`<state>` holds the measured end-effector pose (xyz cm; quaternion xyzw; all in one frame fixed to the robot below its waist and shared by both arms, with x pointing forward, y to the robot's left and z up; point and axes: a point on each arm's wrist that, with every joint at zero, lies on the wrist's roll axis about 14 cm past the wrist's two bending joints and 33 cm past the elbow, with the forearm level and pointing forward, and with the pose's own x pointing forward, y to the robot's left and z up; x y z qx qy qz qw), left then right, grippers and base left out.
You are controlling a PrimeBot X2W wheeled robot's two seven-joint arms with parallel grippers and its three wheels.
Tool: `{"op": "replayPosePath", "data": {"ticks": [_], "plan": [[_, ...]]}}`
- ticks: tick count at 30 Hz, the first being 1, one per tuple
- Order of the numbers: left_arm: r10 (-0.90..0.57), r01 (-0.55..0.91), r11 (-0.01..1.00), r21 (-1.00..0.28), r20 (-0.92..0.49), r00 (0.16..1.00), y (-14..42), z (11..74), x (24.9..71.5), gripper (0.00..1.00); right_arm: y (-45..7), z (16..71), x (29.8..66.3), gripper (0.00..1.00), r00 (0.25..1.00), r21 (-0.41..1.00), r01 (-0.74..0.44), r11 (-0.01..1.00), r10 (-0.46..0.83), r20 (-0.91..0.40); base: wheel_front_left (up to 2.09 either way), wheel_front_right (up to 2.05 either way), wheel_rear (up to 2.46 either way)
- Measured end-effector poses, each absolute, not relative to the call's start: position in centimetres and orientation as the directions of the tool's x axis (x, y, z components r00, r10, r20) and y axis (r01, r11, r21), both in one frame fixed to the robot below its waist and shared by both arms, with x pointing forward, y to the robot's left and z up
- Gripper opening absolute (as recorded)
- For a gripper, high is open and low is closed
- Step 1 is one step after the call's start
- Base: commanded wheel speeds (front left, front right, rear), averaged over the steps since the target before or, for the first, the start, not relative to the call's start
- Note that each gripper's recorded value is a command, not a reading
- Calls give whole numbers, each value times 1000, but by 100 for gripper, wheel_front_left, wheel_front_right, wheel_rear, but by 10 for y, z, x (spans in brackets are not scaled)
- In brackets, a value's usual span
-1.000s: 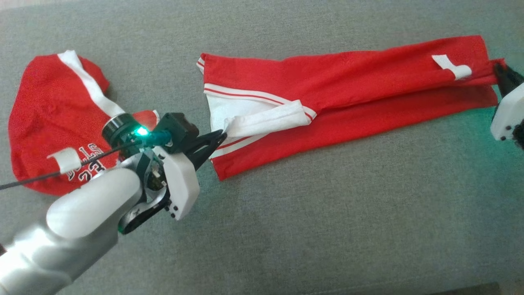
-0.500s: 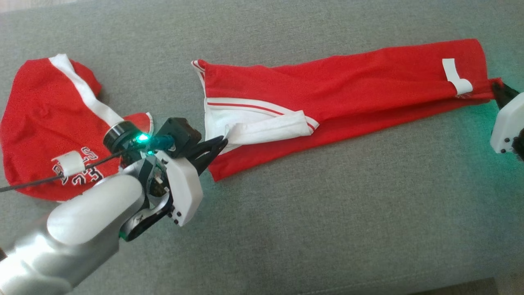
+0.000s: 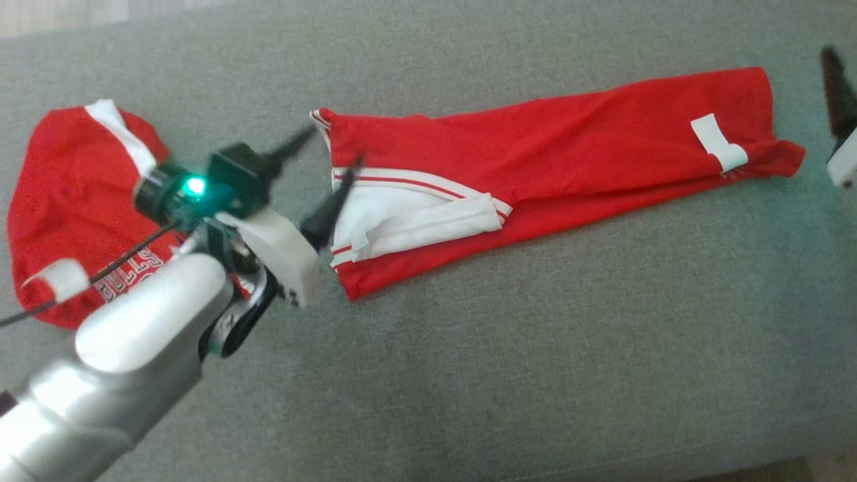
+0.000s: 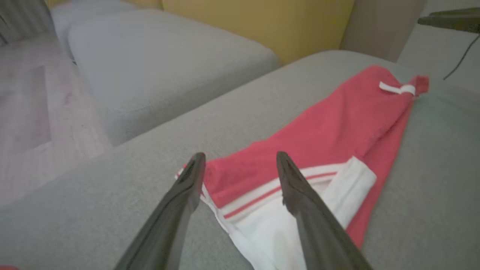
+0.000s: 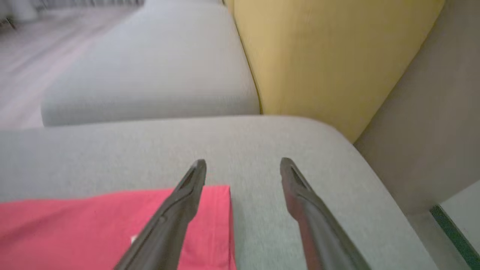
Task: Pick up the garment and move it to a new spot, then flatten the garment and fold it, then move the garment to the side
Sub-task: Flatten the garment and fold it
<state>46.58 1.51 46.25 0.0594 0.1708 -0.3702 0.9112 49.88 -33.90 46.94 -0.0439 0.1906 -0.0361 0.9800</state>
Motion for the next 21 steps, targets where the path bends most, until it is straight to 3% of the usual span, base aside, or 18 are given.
{"op": "replayPosePath", "data": {"ticks": [8,15,21], "plan": [[-483,485,868,-108,47,874,36,552,501,100,-315,555,516,100,999,28,43,999,-43,0,0,0,0],[-303,316,932,-176,97,948,70,551,480,100,-278,547,487,100,996,120,5,993,-16,87,0,0,0],[-237,238,946,-219,34,971,83,514,441,100,-248,494,440,100,1000,183,25,983,-28,13,0,0,0]]}}
